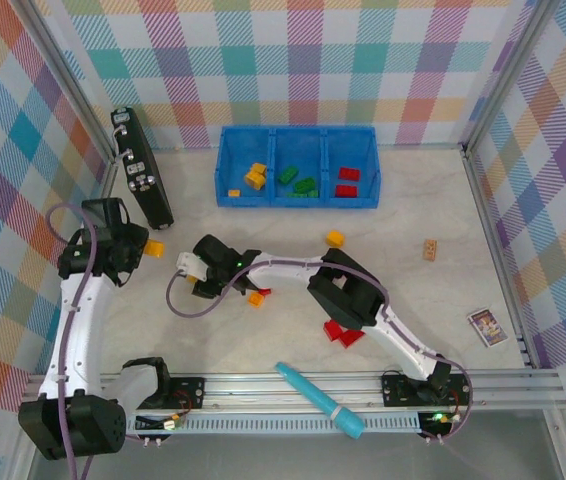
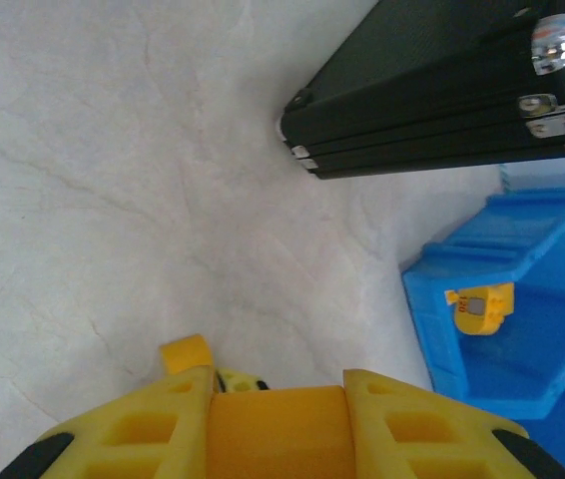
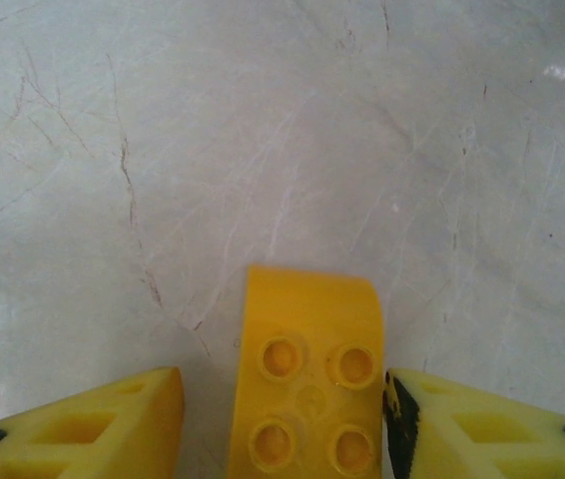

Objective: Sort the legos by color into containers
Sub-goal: Pick up the lego from the middle-left of the table.

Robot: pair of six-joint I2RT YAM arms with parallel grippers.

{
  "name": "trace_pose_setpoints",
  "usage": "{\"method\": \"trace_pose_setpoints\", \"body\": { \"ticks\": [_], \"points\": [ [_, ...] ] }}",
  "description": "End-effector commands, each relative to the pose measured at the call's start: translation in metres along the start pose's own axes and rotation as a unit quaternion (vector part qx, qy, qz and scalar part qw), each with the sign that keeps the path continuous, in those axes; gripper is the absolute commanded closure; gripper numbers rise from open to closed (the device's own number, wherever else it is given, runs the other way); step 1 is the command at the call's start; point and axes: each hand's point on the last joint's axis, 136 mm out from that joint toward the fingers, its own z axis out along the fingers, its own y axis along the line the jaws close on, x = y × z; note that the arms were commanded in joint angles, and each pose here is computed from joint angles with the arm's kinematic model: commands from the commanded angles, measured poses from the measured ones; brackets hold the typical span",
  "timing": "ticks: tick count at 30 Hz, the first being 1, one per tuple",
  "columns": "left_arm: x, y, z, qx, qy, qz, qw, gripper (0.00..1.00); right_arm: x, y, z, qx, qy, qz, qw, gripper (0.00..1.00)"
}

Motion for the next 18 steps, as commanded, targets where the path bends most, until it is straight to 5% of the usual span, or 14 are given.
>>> {"method": "trace_pose_setpoints", "body": {
  "ticks": [1, 8, 12, 18],
  "points": [
    [-0.003, -0.011, -0.009, 0.022, 0.005, -0.01, 1.0, 0.73, 0.02, -0.006, 0.007, 0.021, 0.034, -0.008, 0.999, 0.48],
    [-0.004, -0.014, -0.009, 0.03, 0.004, -0.012, 0.999, 0.74, 0.02, -0.006, 0.01, 0.021, 0.03, 0.001, 0.999, 0.71],
    [-0.005, -0.027, -0.005, 0.054, 0.008, -0.017, 0.998, 0.75, 0.017, -0.008, 0.003, 0.023, 0.022, 0.006, 0.999, 0.74],
    [0.002, -0.06, 0.004, 0.092, 0.033, -0.019, 0.995, 0.77, -0.004, -0.045, -0.067, 0.031, -0.049, 0.104, 0.993, 0.76]
  ]
}}
